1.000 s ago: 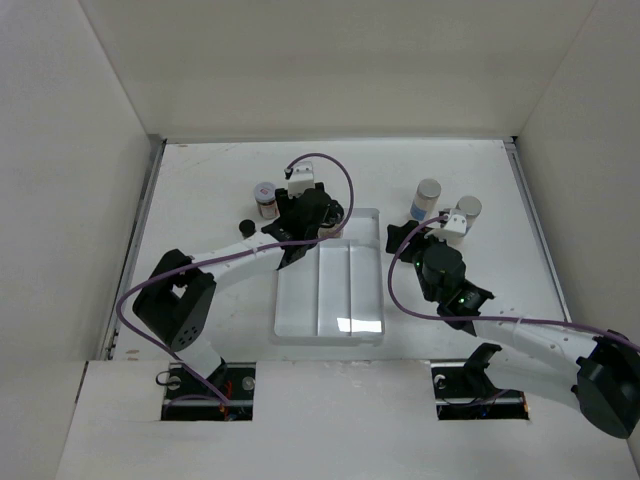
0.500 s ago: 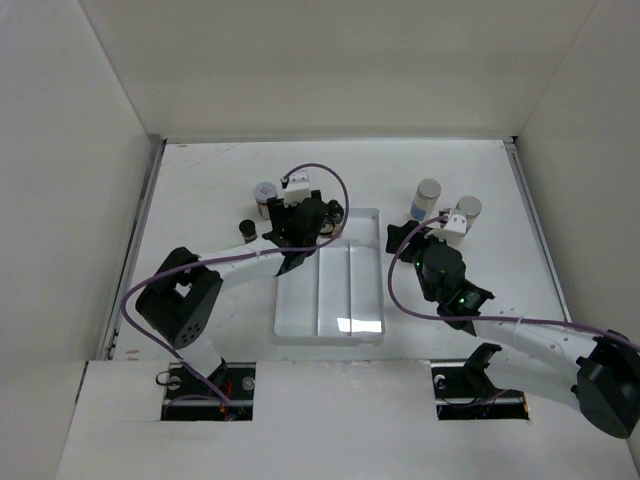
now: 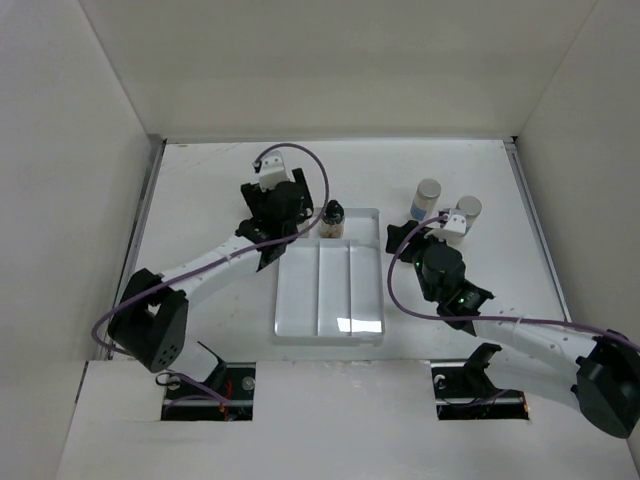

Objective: Organize the condiment bottles

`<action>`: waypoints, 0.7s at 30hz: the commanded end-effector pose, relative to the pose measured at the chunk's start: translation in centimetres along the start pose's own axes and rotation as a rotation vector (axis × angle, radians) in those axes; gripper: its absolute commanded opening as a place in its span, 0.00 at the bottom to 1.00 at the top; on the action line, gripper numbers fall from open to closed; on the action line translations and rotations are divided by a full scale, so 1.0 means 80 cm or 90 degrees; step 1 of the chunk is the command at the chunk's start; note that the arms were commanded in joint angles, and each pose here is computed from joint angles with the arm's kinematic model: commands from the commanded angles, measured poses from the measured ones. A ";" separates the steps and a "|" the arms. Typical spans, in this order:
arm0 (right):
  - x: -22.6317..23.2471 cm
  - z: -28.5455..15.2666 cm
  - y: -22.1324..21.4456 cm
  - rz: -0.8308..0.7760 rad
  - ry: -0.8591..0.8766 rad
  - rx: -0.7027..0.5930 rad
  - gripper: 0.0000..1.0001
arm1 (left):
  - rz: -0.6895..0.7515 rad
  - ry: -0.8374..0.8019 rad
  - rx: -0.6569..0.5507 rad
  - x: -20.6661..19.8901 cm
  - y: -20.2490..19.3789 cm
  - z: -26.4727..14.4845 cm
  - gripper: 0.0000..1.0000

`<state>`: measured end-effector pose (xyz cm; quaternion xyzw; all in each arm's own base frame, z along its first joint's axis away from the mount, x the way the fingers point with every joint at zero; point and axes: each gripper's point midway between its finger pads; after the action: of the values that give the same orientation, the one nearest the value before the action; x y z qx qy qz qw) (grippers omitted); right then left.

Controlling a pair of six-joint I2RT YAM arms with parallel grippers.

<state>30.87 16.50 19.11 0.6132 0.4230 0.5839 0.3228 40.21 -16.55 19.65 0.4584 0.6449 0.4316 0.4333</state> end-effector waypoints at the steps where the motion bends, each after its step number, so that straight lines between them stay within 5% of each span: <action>1: 0.013 0.003 0.019 0.027 0.018 -0.029 0.71 | -0.026 0.006 0.029 0.020 0.028 0.015 0.86; 8: 0.014 0.003 0.019 0.025 0.018 -0.028 0.71 | -0.032 0.033 0.136 0.049 0.016 0.070 0.86; 21: 0.013 0.003 0.018 0.022 0.018 -0.027 0.72 | 0.013 0.076 0.224 0.063 -0.057 0.123 0.82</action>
<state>30.87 16.50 19.09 0.6132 0.4233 0.5836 0.3230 46.24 -10.91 9.29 0.5249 0.7323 0.3391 0.2705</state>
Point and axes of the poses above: each gripper's point midway between its finger pads, its own z axis out along the fingers, its own x axis along the line the jaws close on, y = z × x, and after that the axes turned 1 degree about z, right-handed
